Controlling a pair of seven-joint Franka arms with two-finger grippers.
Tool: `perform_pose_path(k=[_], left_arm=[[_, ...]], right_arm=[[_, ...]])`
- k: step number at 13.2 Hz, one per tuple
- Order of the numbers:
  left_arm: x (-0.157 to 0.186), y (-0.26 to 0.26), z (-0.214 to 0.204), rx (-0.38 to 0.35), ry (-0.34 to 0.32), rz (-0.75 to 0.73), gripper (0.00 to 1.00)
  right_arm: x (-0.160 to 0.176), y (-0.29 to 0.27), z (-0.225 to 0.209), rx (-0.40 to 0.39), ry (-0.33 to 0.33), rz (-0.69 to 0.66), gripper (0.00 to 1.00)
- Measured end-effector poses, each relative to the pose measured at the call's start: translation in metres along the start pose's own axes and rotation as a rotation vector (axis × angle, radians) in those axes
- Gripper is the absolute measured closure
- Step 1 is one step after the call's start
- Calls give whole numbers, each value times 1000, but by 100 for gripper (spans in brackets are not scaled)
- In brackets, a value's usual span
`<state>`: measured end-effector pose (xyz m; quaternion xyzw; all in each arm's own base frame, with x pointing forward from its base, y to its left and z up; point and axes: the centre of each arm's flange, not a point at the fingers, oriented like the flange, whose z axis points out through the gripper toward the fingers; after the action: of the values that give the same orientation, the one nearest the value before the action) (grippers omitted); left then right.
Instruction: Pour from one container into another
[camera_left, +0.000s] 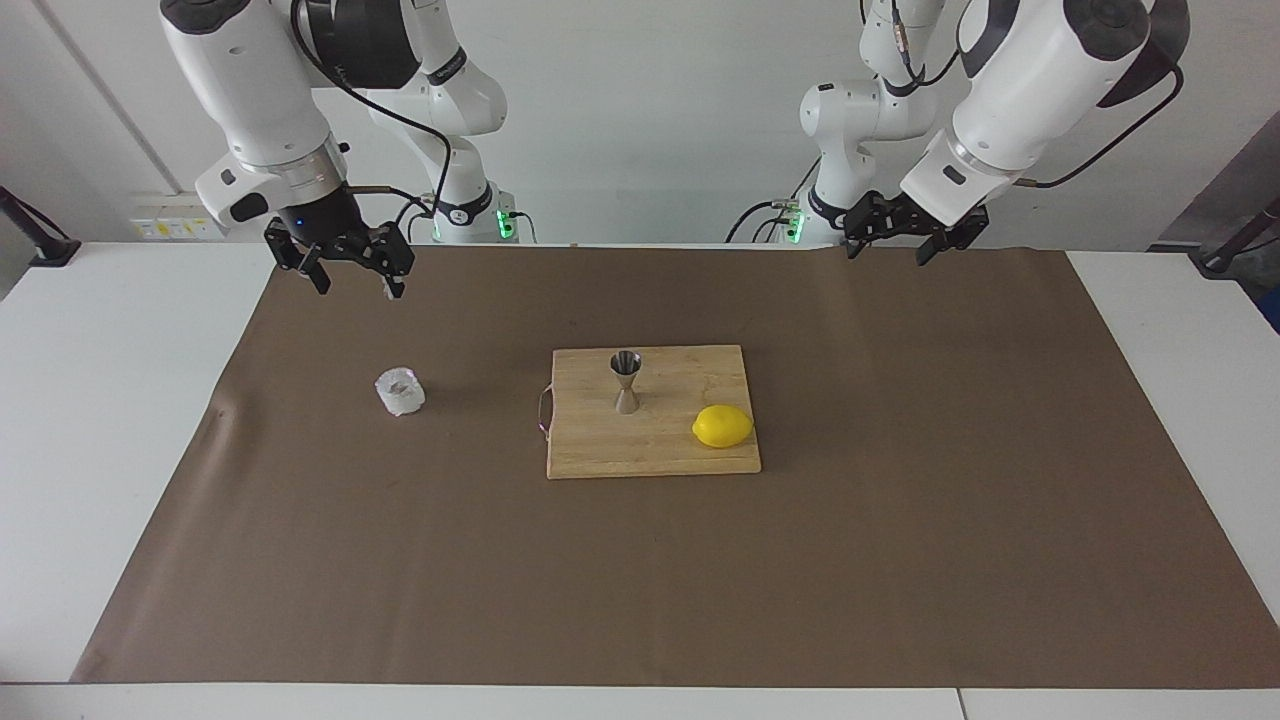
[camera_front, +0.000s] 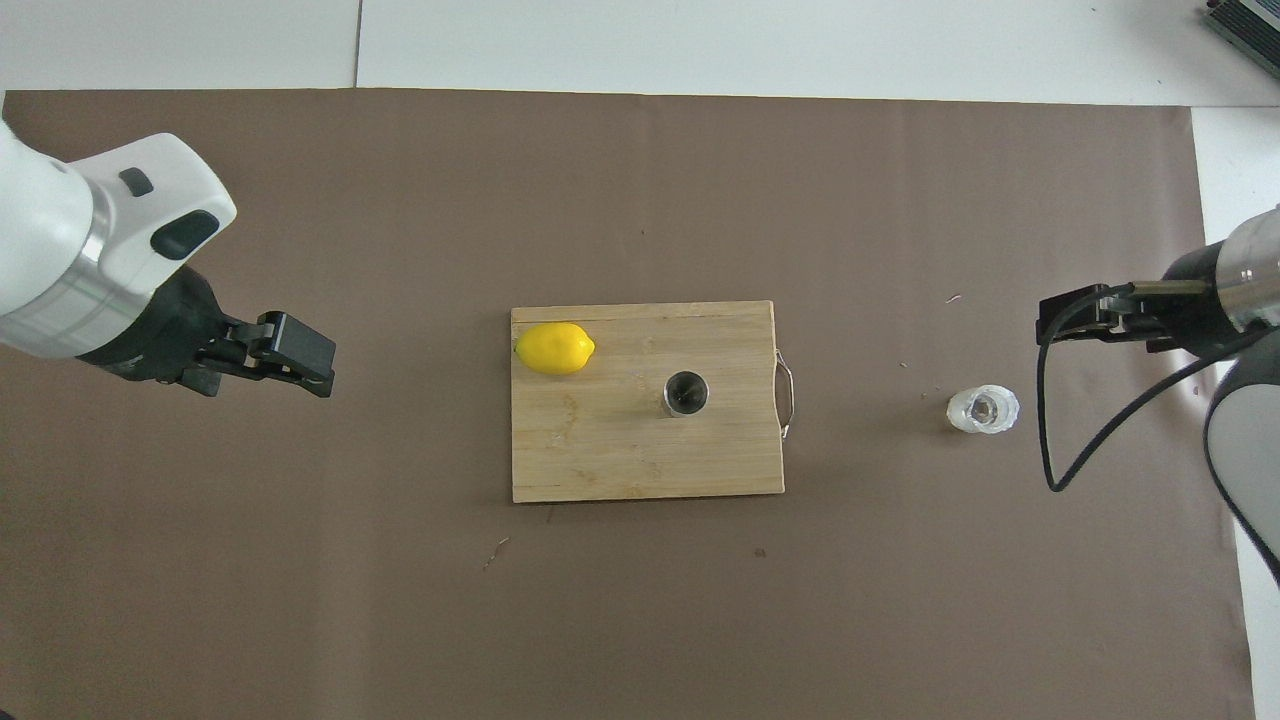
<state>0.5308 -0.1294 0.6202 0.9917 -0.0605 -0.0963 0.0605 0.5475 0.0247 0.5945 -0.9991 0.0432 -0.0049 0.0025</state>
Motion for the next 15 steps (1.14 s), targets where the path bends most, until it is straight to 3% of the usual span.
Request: perform_pose_path(k=[2, 3, 5, 11, 15], left_arm=[[3, -26, -4, 60, 15, 12, 0], [3, -27, -5, 114, 28, 20, 0], [1, -23, -8, 155, 43, 30, 0], [2, -47, -11, 149, 49, -14, 0], [13, -39, -22, 121, 167, 1, 0]], right_arm=[[0, 0, 0, 0, 0, 0, 0], [0, 0, 0, 0, 0, 0, 0], [0, -1, 0, 0, 0, -1, 0], [0, -2, 0, 0, 0, -3, 0], [0, -2, 0, 0, 0, -4, 0]])
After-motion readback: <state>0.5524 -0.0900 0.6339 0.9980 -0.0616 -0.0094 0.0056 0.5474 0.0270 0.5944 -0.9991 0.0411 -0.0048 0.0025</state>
